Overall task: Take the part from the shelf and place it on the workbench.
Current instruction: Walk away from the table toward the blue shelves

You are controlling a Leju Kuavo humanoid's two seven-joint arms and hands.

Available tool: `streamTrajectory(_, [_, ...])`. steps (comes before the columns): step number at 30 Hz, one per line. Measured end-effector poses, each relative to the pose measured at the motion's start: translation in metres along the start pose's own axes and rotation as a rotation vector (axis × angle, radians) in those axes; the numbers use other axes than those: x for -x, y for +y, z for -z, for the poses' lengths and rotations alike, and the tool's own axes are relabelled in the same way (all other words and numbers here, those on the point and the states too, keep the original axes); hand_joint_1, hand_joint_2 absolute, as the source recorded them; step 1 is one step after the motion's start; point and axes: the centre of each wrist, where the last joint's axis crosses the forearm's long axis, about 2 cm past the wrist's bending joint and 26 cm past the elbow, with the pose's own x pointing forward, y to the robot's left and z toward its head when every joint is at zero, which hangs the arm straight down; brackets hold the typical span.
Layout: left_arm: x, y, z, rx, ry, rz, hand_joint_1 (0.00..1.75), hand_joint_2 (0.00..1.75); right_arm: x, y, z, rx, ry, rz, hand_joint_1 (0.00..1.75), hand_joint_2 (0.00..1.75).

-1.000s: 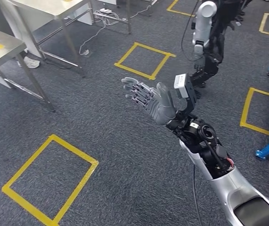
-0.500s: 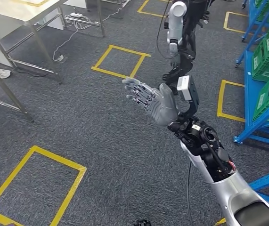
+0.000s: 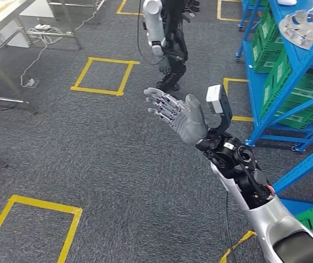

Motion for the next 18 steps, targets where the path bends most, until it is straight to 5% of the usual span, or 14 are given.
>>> streamTrajectory(18, [-0.0015, 0.0008, 0.0006, 0.002, -0.002, 0.002, 0.00, 0.00, -0.0002, -0.0003, -0.0016, 0.008, 0.002, 0.001, 0.00, 0.00])
